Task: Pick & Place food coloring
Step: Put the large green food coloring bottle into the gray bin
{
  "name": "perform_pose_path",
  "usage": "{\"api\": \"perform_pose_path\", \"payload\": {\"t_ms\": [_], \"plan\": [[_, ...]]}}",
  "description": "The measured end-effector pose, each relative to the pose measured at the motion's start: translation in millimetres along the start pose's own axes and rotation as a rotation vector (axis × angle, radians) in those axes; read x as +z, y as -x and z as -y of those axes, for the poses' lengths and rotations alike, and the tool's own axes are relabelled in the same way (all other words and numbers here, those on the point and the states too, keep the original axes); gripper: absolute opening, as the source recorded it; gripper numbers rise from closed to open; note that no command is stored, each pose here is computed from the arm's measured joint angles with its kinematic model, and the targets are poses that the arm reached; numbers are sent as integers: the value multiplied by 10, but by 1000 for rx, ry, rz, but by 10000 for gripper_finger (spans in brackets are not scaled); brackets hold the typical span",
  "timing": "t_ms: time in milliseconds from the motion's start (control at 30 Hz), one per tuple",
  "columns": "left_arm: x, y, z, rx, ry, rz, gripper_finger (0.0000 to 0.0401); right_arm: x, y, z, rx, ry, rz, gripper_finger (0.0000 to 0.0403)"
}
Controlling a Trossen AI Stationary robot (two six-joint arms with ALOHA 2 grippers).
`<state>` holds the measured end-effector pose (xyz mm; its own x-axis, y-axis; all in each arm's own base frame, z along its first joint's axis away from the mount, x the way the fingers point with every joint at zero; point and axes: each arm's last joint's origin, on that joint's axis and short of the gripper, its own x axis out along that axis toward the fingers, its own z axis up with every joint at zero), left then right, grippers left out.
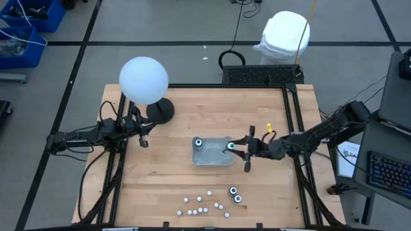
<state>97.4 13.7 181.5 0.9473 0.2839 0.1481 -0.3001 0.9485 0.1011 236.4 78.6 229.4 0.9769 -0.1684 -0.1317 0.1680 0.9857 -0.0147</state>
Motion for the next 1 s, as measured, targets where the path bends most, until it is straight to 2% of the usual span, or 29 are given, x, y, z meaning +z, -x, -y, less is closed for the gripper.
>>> {"api": "perform_pose_path", "payload": {"t_ms": [200,500,733,1000], "plan": [[1,0,0,0,1,1,63,106,-289,-66,-34,14,-10,114],[1,0,0,0,2,1,63,249,-752,-303,-42,58,-20,116],[1,0,0,0,1,1,63,208,-1076,-376,-69,42,-57,116],[-1,0,0,0,-1,-1,63,-28,-1319,-352,-106,-8,-98,115]]}}
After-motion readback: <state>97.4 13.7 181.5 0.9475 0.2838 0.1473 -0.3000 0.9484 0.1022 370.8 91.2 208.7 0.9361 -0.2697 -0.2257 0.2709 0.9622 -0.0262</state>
